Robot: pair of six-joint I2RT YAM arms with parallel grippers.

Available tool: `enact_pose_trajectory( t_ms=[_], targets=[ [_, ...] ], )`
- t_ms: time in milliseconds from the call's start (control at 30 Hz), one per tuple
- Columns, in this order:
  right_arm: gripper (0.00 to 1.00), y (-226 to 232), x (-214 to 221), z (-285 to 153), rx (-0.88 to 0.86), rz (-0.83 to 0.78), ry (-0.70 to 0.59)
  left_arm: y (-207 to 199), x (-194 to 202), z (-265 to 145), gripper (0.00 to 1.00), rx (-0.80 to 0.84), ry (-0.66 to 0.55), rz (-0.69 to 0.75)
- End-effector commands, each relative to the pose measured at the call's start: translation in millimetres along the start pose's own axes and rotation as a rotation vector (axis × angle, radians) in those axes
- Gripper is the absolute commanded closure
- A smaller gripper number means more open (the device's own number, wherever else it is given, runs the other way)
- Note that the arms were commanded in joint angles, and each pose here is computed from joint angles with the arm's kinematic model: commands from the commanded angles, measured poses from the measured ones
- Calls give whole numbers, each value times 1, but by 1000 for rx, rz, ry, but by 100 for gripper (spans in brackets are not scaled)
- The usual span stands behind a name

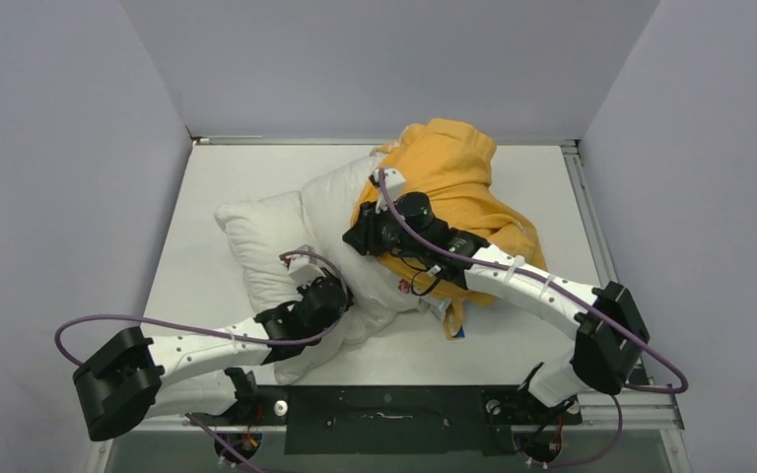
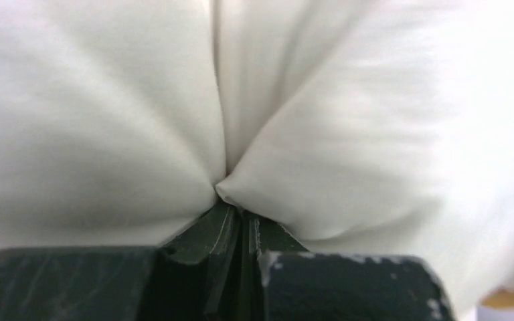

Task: Put the pillow into the pillowcase
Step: Stuff the pillow into the pillowcase.

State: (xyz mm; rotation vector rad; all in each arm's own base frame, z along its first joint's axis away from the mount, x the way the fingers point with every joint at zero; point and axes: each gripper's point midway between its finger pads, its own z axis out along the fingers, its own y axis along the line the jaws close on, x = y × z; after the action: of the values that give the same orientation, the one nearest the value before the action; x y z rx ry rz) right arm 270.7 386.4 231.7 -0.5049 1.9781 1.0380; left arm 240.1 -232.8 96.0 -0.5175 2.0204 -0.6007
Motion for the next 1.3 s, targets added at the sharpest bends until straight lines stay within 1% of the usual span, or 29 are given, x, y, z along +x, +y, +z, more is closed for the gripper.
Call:
enact_pose_trajectory(
  t_ms=[0,33,67,133,200,367,400,433,500,600,667,700,767,900,967,1000,1100,1133,1167,1200,1233,1267],
  targets=[
    [69,-25,5,-29,255,-157,65,14,35,-21,100,15,164,-2],
    [58,-35,0,-38,320,-176,46,14,33,-23,100,21,156,-11],
    [45,-48,-4,-50,398,-195,27,14,30,-24,100,28,150,-20],
    [24,-62,-12,-75,493,-211,-24,21,30,-27,100,12,149,-15],
    [13,-72,-15,-99,563,-209,-66,23,30,-27,100,12,148,-20],
    [1,-91,-5,-159,685,-170,-134,23,33,-28,100,14,163,-19],
    [0,-95,-1,-170,710,-159,-138,22,33,-28,100,17,165,-18],
    [4,-100,4,-180,738,-150,-137,21,33,-28,100,18,167,-16],
    [5,-110,14,-199,793,-132,-130,19,33,-29,100,24,172,-17],
    [3,-124,30,-219,869,-93,-119,17,32,-30,100,30,171,-15],
    [0,-131,42,-226,907,-76,-103,15,31,-30,100,34,169,-18],
    [3,-135,47,-228,922,-73,-92,15,30,-30,100,35,168,-19],
    [5,-142,60,-225,942,-80,-53,14,30,-30,100,36,169,-16],
    [9,-149,72,-214,964,-92,-11,15,32,-30,100,33,179,-10],
    [13,-157,76,-210,1005,-104,10,14,32,-31,100,36,179,-12],
    [17,-160,77,-207,1021,-111,19,14,32,-31,100,37,179,-12],
    [45,-164,76,-194,1019,-132,33,13,31,-32,100,41,182,-10],
    [51,-164,74,-188,1006,-140,36,12,31,-32,100,41,182,-8],
    [67,-164,73,-184,1001,-149,39,13,31,-33,100,39,184,-3],
    [77,-163,70,-181,996,-156,42,13,30,-33,100,37,184,0],
    [86,-161,67,-178,993,-164,43,14,29,-34,100,33,182,6],
    [93,-160,65,-176,986,-169,47,14,28,-34,100,32,181,9]
  ],
)
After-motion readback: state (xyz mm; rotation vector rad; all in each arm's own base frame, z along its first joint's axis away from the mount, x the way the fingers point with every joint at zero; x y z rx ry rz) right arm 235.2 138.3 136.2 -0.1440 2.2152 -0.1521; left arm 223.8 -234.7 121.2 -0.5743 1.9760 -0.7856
